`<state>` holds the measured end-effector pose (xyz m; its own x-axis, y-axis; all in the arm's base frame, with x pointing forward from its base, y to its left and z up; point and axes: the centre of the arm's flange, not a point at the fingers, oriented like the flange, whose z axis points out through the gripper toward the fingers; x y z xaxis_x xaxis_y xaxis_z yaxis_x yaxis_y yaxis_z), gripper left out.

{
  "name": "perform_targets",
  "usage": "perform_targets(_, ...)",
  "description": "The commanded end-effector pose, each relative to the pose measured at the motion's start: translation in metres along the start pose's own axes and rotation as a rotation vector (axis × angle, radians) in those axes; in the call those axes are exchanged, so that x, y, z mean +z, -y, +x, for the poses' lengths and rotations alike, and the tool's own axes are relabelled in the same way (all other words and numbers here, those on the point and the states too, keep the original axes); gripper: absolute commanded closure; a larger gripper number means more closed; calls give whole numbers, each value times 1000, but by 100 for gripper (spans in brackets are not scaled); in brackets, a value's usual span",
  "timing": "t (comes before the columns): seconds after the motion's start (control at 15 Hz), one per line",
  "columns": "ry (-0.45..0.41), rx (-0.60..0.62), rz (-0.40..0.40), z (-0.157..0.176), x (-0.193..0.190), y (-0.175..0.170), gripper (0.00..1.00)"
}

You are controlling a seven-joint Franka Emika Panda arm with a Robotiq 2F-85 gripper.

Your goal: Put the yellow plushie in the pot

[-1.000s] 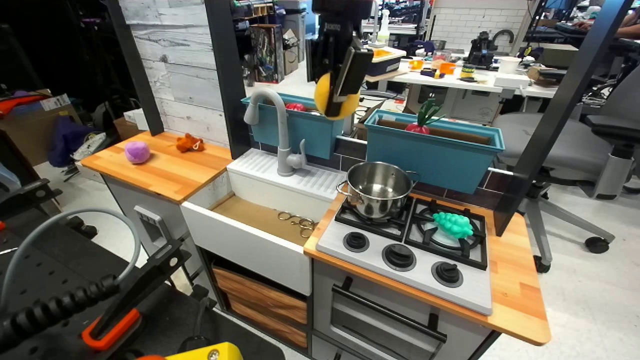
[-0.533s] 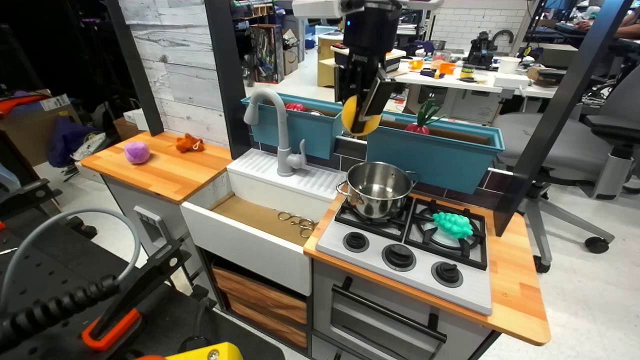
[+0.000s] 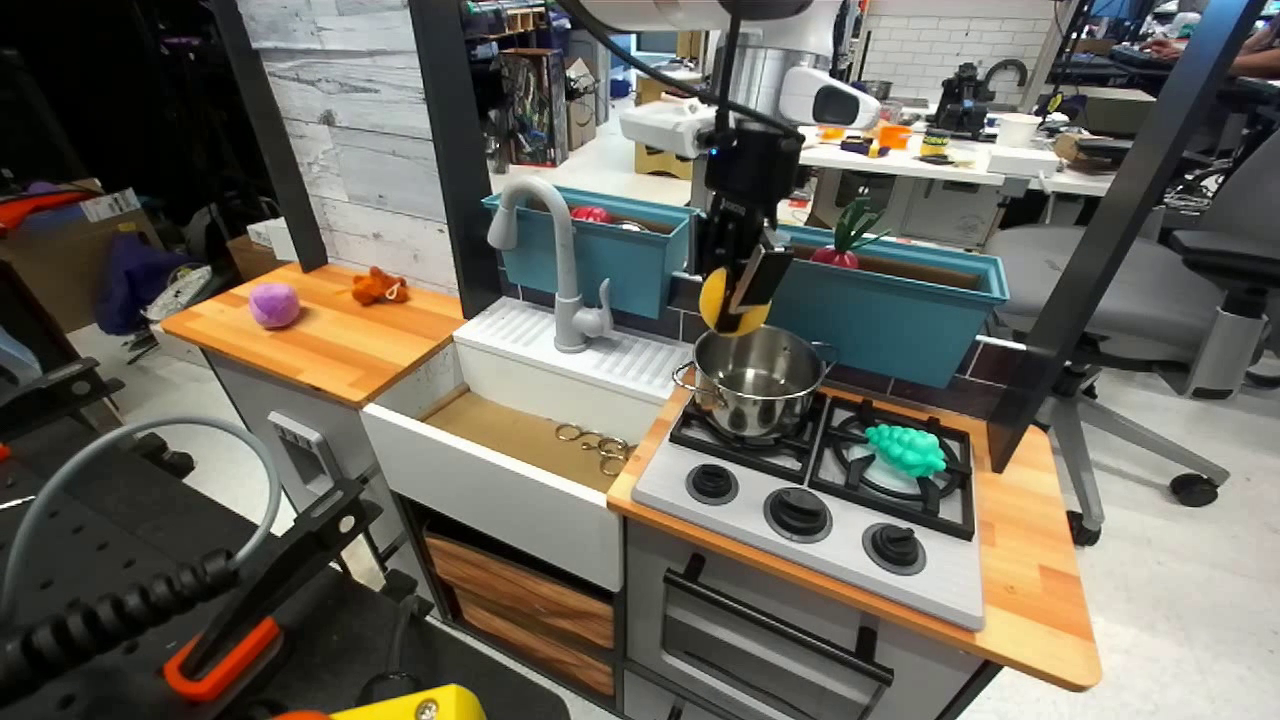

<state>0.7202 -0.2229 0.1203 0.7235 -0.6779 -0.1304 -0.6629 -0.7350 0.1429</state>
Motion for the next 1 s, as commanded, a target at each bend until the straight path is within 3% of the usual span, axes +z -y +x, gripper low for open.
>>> perform_targets(0.0, 20, 45, -28, 41, 12, 16, 95)
perform_targets(0.4, 58, 105, -41, 52, 26, 12, 95)
perform_targets(0.47, 66, 116, -39, 53, 28, 10, 89)
perform_targets(0.53, 72, 121, -42, 54, 29, 9, 53)
perform_targets(0.67, 81, 111, -44, 51, 28, 10, 45)
perform_targets(0.93, 45, 62, -43, 31, 12, 18, 16)
